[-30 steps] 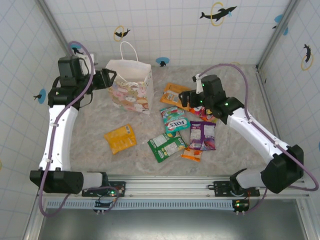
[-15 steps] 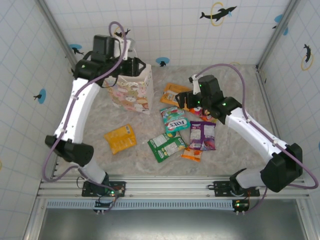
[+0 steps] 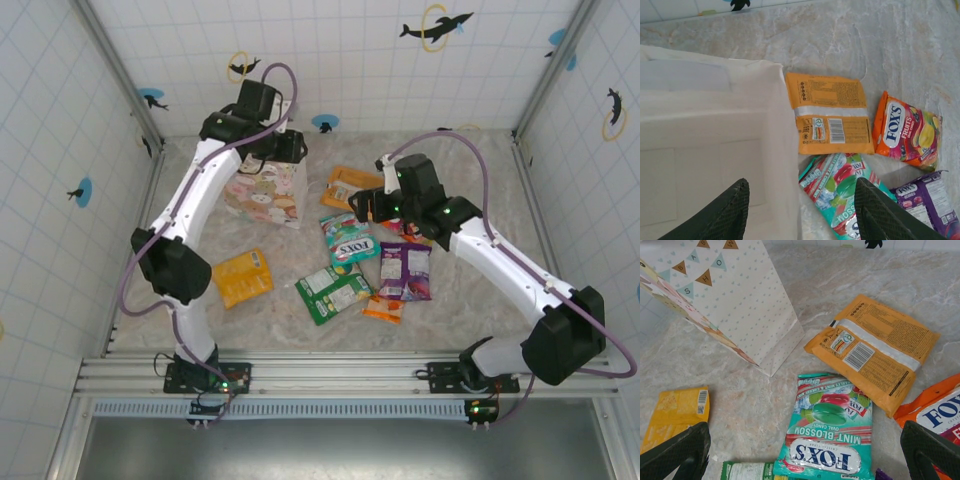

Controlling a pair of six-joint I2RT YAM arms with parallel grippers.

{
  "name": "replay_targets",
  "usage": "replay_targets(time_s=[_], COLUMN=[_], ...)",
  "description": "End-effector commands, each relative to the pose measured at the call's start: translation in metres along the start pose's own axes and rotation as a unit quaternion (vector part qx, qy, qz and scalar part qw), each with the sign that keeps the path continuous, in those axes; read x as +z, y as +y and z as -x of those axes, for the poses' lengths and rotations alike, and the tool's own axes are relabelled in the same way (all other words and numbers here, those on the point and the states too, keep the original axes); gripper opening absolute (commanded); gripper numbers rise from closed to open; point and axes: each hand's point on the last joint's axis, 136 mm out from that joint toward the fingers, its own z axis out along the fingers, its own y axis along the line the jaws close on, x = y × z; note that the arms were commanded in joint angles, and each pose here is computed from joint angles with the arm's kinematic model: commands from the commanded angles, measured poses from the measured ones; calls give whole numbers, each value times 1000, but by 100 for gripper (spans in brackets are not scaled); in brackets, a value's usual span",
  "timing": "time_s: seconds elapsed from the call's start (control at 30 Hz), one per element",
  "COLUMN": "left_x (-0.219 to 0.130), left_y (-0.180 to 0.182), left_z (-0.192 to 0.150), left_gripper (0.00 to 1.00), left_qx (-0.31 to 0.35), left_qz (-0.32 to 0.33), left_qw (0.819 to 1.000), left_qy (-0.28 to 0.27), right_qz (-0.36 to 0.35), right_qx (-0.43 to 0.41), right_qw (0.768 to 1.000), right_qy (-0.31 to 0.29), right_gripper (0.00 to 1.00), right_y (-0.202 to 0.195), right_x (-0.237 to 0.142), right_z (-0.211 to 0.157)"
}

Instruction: Place the snacks into the paper bag

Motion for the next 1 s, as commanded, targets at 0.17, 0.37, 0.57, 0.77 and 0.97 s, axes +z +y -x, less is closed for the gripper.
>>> replay_targets(time_s=[0.17,0.37,0.57,0.77,0.97], left_x=[14,15,7,-14,-40], left_y=[1,2,3,-7,-28], left_z=[14,14,10,14,-10], left_gripper=[43,20,0,0,0], left_qx=[-2,21,55,138,240], left_qz=[-1,3,10,-4,-59], left_qw=[1000,1000,998,990,969], left_qy=[-12,-11,-5,-24,-19], right_qz=[15,16,14,25,29], right_qx=[-12,-12,-8,7,4], right_qw=[1000,1000,1000,1000,1000], right_qy=[17,17,14,1,-6], right_gripper=[100,100,100,99,99], right_y=[6,6,5,9,12], right_x=[2,4,5,6,6], right_z=[-12,-12,-11,-12,-11])
